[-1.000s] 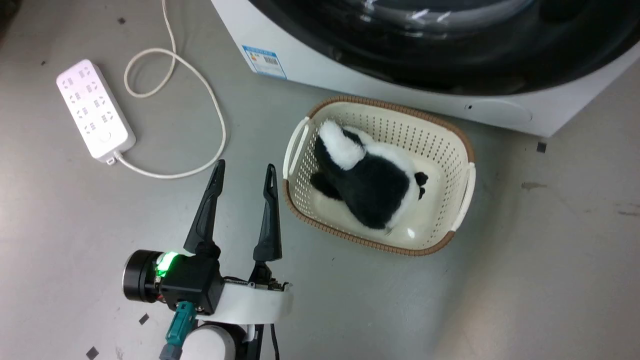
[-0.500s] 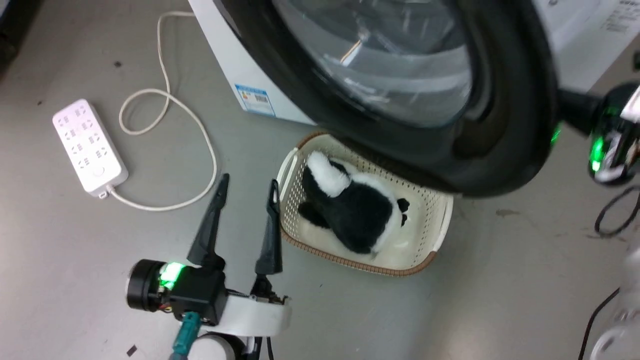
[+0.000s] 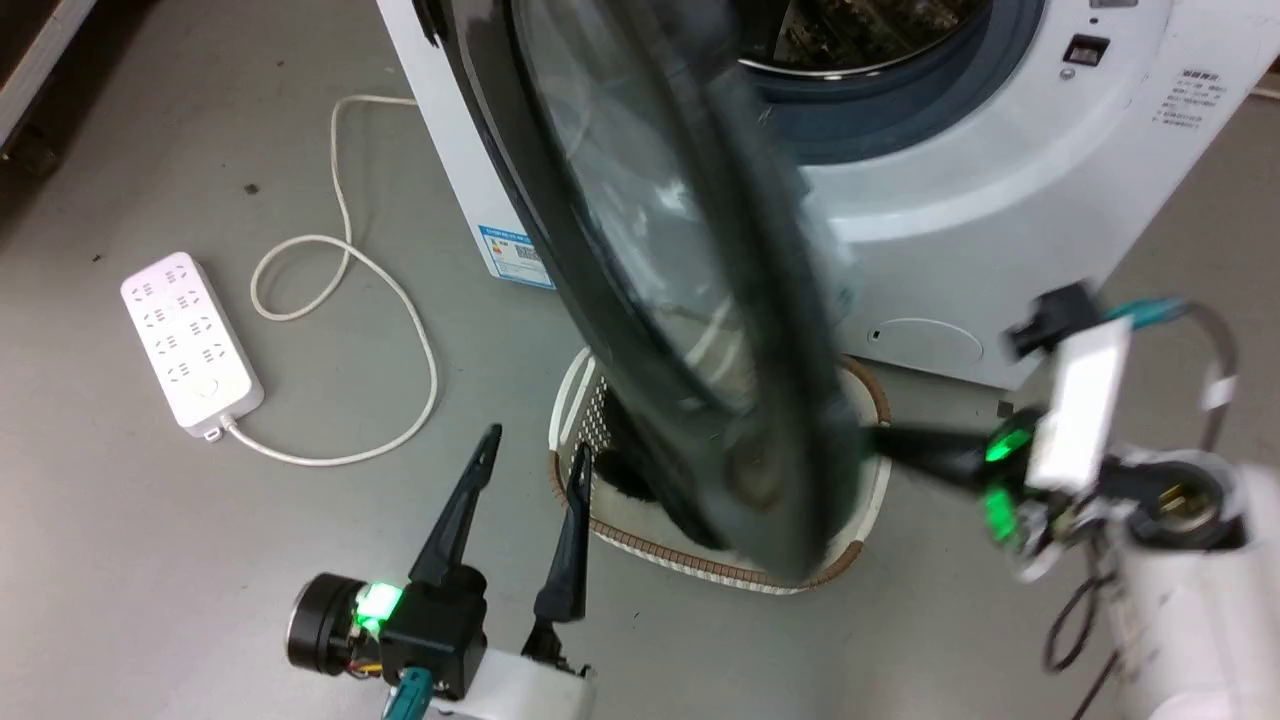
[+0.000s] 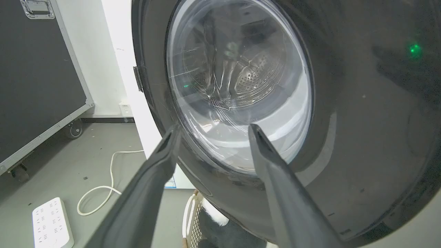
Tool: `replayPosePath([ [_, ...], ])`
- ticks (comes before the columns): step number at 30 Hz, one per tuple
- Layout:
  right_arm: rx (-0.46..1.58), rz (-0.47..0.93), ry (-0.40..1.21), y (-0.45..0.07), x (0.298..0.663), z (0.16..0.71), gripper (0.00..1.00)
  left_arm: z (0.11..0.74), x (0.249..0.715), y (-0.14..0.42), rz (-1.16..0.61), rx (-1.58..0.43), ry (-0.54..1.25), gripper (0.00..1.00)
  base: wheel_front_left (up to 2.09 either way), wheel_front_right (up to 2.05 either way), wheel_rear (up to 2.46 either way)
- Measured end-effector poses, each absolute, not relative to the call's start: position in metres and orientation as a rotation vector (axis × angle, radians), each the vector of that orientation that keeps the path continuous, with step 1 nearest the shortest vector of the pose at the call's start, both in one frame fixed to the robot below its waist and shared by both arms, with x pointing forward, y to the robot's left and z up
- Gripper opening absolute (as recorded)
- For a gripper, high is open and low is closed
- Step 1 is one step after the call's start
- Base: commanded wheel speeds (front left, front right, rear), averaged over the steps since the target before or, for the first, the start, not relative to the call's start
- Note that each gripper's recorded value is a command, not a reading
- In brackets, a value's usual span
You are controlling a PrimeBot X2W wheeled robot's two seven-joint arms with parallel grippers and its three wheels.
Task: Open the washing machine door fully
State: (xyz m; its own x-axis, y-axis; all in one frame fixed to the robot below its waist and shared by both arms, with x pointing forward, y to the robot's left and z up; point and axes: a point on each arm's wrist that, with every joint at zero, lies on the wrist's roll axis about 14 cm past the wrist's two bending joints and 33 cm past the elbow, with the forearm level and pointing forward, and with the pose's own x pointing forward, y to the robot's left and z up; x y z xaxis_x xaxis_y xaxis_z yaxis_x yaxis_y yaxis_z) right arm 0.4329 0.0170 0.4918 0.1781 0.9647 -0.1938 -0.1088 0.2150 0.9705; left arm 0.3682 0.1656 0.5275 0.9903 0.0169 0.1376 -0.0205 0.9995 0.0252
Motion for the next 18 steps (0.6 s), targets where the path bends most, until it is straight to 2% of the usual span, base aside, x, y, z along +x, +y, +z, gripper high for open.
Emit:
replayPosePath([
  [4,1.030,1.063,1.115,0.044,0.406,0.489,0.00,0.525,0.362,0.167,0.017,0.006,-0.127,1.00,0.00,0.00,0.00],
  [9,1.031,1.095,1.112,0.063,0.391,0.490,0.00,0.522,0.355,0.165,0.001,-0.035,-0.115,1.00,0.00,0.00,0.00],
  [10,1.032,1.088,1.097,0.063,0.392,0.490,0.28,0.522,0.355,0.166,0.005,-0.039,-0.115,1.00,0.00,0.00,0.00],
  [11,1.030,1.076,1.080,0.063,0.394,0.491,1.00,0.523,0.355,0.168,0.008,-0.039,-0.118,1.00,0.00,0.00,0.00],
  [15,1.008,0.991,0.959,0.047,0.406,0.498,1.00,0.530,0.354,0.172,0.017,-0.052,-0.140,1.00,0.00,0.00,0.00],
  [18,0.996,0.855,0.744,0.015,0.435,0.517,1.00,0.532,0.355,0.175,0.023,-0.090,-0.150,1.00,0.00,0.00,0.00],
])
